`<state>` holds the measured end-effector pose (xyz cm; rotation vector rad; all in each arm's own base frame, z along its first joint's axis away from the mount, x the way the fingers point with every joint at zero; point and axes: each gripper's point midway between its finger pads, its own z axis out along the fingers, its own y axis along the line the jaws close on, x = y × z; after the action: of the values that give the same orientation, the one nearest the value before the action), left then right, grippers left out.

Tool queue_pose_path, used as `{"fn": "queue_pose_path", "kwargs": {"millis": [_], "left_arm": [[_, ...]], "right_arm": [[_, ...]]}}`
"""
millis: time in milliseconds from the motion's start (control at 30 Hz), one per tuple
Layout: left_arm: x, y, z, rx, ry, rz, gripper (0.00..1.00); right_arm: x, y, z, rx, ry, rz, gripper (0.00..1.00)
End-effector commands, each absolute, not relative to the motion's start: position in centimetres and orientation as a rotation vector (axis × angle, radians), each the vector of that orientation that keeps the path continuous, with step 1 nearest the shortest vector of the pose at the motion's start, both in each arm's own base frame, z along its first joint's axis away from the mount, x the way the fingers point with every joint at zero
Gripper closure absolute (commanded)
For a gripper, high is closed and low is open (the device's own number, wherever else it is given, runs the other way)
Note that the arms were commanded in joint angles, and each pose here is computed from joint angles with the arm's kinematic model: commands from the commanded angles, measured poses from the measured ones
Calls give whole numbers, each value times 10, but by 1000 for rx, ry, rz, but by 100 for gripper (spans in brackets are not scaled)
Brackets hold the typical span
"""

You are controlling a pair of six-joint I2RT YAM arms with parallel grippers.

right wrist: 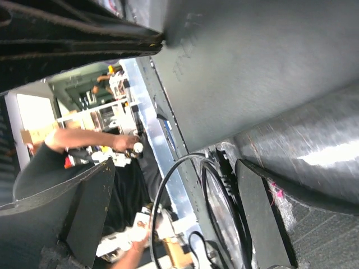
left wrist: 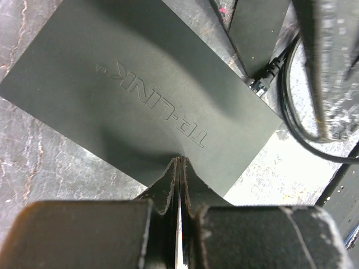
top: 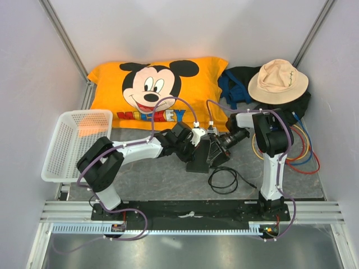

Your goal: Pull the plug from the switch port

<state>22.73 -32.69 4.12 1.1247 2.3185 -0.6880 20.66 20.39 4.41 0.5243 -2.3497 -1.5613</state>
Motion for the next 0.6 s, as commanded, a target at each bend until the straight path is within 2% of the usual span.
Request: {"fn": "queue_pose_path", "kwargs": {"millis": [0, 233, 367, 433, 567], "left_arm": [[198, -298, 4, 1144, 2490, -642, 98], [204, -300, 4, 1156, 2479, -618, 98], [204, -300, 3, 1157, 2476, -616, 98], [204, -300, 0, 1161, 2485, -619, 98], [204, -301, -1, 1172, 2490, -617, 98]], "right_arm": [[227, 178, -5, 615, -2621, -1225, 2], [213, 173, -19, 443, -2544, -1255, 2], [199, 172, -19, 405, -2462, -1293, 11], [197, 172, -24, 387, -2448, -1278, 21], [193, 168, -35, 335, -2441, -1218, 28]]}}
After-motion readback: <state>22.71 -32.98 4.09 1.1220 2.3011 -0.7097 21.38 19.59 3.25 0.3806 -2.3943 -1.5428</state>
